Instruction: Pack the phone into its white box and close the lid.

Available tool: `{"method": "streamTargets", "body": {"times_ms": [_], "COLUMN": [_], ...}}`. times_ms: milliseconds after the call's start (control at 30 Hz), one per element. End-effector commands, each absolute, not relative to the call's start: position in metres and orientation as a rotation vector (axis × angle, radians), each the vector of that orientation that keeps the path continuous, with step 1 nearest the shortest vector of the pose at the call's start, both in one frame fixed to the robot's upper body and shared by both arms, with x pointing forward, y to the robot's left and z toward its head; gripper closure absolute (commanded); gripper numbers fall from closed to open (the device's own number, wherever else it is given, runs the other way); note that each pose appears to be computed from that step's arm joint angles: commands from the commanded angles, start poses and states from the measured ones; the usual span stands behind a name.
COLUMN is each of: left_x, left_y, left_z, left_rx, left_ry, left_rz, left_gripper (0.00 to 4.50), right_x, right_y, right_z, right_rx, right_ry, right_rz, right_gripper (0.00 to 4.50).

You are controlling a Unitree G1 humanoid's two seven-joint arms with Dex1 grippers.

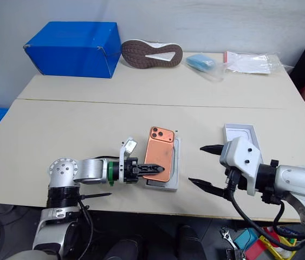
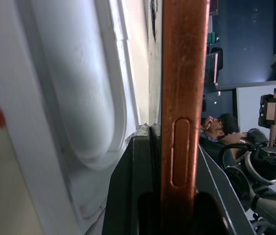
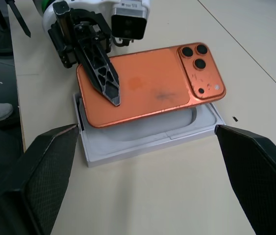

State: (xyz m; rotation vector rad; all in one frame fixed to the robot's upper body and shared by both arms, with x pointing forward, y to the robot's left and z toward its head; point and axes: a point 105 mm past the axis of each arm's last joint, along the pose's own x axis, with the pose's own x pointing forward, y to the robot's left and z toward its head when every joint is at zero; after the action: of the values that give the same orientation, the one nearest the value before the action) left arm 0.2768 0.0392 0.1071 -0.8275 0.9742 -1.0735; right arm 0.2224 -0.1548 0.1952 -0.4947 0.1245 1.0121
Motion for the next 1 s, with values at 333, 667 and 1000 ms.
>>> {"method": "streamTargets", "body": {"times_ms": [333,667,1000], "left_x": [0.273,0.272,0.273], "left_y": [0.016,0.014,0.022], "left_z": [0.114,0.117,0.117], "left_rx": [-0.841,-0.858,-0.866], "left_ry": [1.036,1.054,1.049], "left_rz": [-1.114,-1.111,-1.056], "left_gripper": [4.38,4.38,4.38], "right_x": [0.217,0.215,0.214], "right_y": [-0.153,-0.155,-0.156], "right_z": [0.198,0.196,0.194], "right_rx": [-0.537,-0.545,-0.553], "right_ry": [0.099,0.107,0.113], "right_rz": [0.979,0.967,0.963], "right_gripper": [0.00,0.00,0.00]}}
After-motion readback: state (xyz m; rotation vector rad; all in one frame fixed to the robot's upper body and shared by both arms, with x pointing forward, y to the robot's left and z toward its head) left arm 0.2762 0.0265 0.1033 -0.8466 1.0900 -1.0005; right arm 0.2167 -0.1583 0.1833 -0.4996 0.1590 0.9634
